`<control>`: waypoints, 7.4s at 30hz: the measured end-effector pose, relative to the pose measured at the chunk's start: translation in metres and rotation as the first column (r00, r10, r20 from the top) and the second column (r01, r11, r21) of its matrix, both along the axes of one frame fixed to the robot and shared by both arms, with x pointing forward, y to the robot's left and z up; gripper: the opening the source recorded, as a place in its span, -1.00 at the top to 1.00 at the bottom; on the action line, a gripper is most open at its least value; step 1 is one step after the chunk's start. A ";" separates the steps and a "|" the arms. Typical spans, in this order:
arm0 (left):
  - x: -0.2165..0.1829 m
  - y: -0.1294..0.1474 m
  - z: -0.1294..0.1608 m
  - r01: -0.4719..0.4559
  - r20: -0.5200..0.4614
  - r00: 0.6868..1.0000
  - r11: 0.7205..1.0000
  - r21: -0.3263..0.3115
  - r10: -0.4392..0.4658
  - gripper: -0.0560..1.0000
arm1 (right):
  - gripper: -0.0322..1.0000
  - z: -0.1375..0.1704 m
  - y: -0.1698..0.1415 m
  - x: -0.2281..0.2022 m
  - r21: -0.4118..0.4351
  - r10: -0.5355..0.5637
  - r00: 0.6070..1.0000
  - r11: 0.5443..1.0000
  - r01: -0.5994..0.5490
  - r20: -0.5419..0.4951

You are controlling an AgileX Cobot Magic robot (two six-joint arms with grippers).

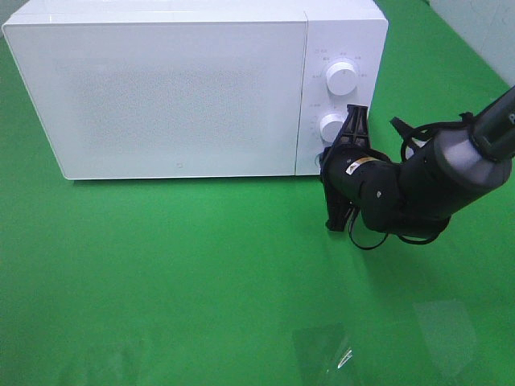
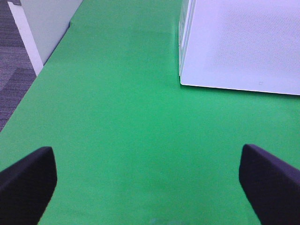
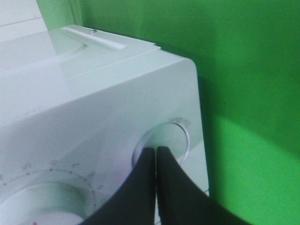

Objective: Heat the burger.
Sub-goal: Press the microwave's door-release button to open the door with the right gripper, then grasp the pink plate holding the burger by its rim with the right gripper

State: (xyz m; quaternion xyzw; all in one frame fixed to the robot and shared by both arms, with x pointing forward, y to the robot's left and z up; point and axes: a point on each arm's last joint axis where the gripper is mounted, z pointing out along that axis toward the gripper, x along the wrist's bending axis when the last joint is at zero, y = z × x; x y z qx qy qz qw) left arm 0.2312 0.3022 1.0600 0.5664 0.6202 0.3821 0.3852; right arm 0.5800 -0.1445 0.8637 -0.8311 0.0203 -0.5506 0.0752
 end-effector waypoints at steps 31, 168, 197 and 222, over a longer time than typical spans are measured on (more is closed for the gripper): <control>0.000 0.000 0.000 0.000 0.000 1.000 1.000 0.000 0.000 -0.98 | 0.94 -0.018 0.011 0.018 -0.007 -0.095 0.994 0.995 0.095 0.050; 0.000 0.000 0.000 0.000 0.000 1.000 1.000 0.000 0.000 -0.98 | -0.04 0.155 -0.006 -0.082 -0.090 0.115 0.035 -0.905 0.416 -0.993; 0.000 0.000 0.000 0.000 0.000 1.000 1.000 0.000 0.000 -0.98 | -0.93 0.130 0.094 0.005 -0.104 0.256 0.252 -0.863 0.494 -0.933; 0.000 0.000 0.000 0.000 0.000 1.000 1.000 0.000 0.000 -0.98 | -0.87 0.084 0.143 0.052 -0.130 0.314 0.276 -0.840 0.526 -0.908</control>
